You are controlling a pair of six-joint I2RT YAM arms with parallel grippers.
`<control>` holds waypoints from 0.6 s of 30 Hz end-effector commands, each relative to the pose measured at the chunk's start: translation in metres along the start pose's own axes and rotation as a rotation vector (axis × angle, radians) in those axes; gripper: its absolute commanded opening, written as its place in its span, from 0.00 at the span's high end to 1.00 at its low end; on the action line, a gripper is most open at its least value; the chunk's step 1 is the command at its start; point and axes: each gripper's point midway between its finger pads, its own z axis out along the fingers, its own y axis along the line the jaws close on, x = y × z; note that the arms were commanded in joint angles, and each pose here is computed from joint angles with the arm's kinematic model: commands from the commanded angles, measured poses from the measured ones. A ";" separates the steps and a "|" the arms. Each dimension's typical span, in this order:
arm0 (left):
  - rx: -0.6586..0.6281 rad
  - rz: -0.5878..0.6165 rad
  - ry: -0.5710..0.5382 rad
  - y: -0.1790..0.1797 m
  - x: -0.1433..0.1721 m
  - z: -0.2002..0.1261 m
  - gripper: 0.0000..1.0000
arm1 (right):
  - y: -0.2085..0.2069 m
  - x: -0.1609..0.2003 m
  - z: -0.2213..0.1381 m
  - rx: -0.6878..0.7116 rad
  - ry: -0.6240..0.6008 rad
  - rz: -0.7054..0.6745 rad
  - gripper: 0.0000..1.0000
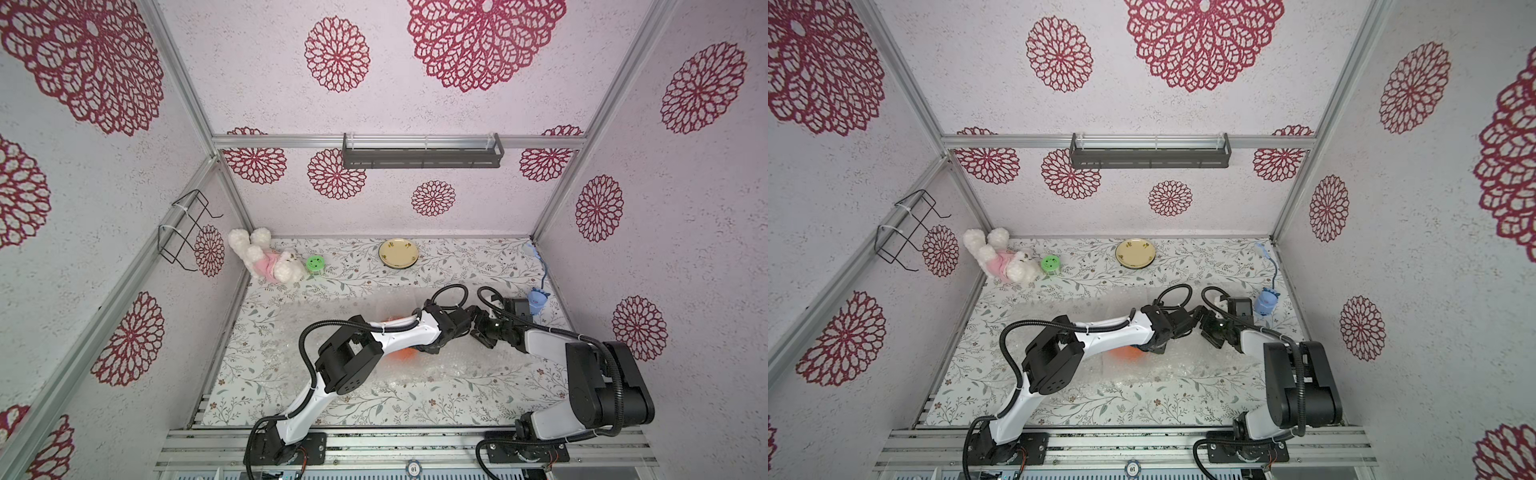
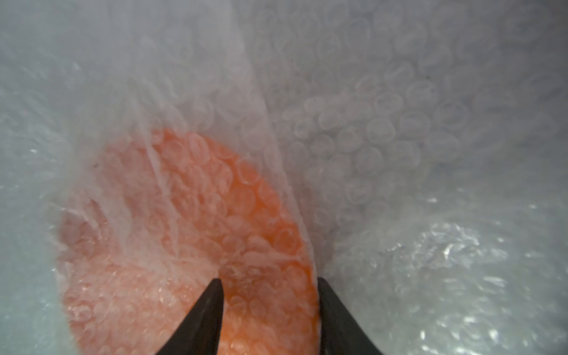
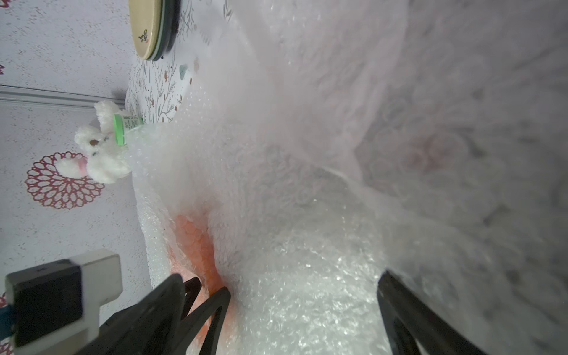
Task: Unpack dinner plates from bubble wrap
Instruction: Unwrap the bubble wrap.
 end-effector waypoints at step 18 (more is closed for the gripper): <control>-0.003 -0.070 -0.063 0.029 -0.024 -0.047 1.00 | -0.026 0.003 0.005 0.090 0.006 0.048 0.01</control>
